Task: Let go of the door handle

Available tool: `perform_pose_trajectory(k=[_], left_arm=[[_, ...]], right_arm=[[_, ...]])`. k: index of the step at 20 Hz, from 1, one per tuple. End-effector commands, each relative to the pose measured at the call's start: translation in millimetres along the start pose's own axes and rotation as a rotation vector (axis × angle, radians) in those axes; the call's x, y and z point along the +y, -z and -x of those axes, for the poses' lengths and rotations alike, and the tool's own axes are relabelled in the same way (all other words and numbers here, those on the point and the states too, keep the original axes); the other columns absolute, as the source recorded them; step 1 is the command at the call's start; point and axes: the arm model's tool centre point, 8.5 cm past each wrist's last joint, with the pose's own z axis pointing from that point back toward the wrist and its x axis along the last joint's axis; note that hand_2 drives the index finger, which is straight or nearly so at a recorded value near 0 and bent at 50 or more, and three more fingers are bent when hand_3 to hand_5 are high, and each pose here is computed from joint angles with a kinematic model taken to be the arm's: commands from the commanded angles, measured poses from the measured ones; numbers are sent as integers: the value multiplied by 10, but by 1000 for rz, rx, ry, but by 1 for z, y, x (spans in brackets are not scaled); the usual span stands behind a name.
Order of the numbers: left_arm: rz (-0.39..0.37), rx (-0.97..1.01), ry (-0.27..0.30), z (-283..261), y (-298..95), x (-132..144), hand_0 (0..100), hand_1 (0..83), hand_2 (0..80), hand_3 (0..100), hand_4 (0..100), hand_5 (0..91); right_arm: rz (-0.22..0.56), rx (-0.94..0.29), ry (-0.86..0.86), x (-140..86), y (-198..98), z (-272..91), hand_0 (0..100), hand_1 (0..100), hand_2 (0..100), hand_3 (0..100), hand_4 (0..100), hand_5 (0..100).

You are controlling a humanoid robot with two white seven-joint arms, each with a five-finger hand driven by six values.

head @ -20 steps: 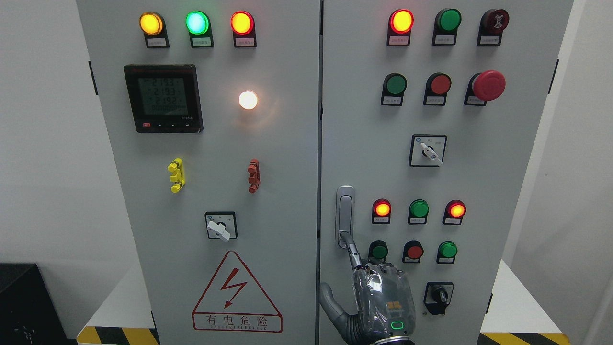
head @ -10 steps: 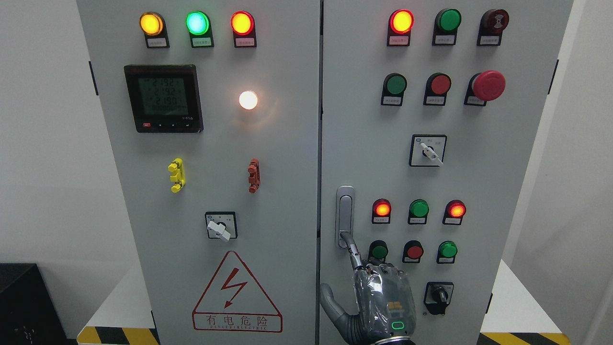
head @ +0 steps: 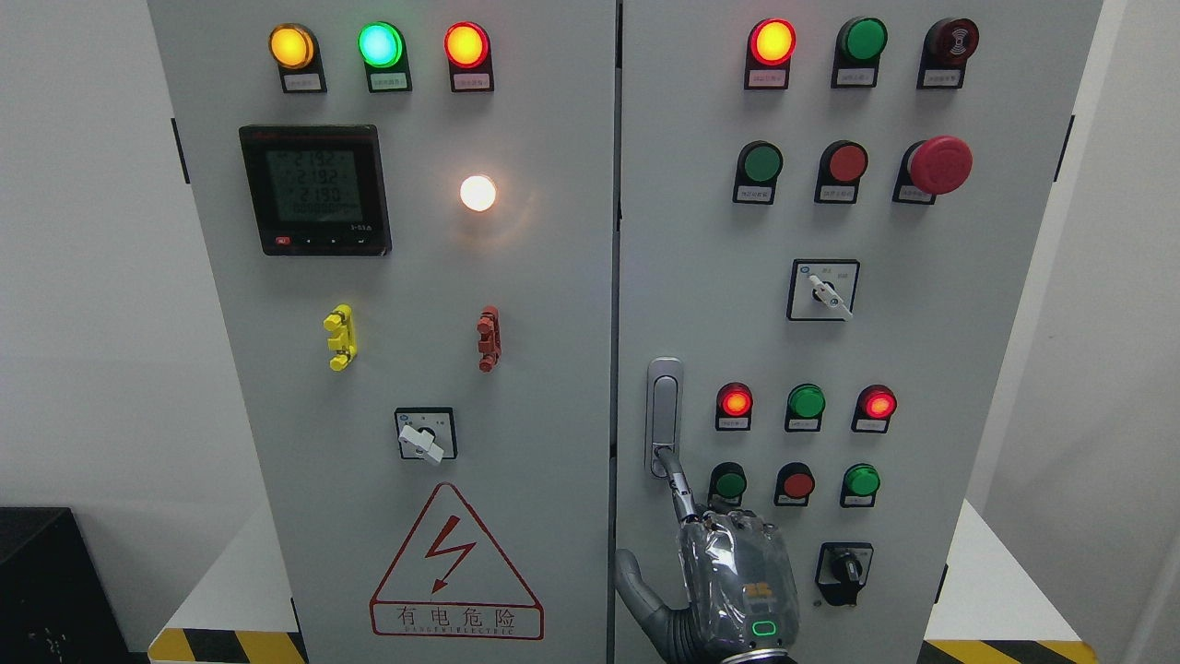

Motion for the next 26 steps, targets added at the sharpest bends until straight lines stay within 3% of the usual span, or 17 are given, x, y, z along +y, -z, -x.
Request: perform_pose_trajectory(k=[1, 26], left_arm=[[0, 6, 0, 1, 0, 0, 0, 0, 45, 106, 5, 0], [0, 4, 0, 0, 0, 0, 0, 0, 45, 107, 4, 0]], right_arm=[[-5, -3, 2, 1, -1, -1, 367, 273, 0, 806, 729, 695], [-28, 4, 4, 6, -6, 0, 362, 273, 5, 815, 736, 697]])
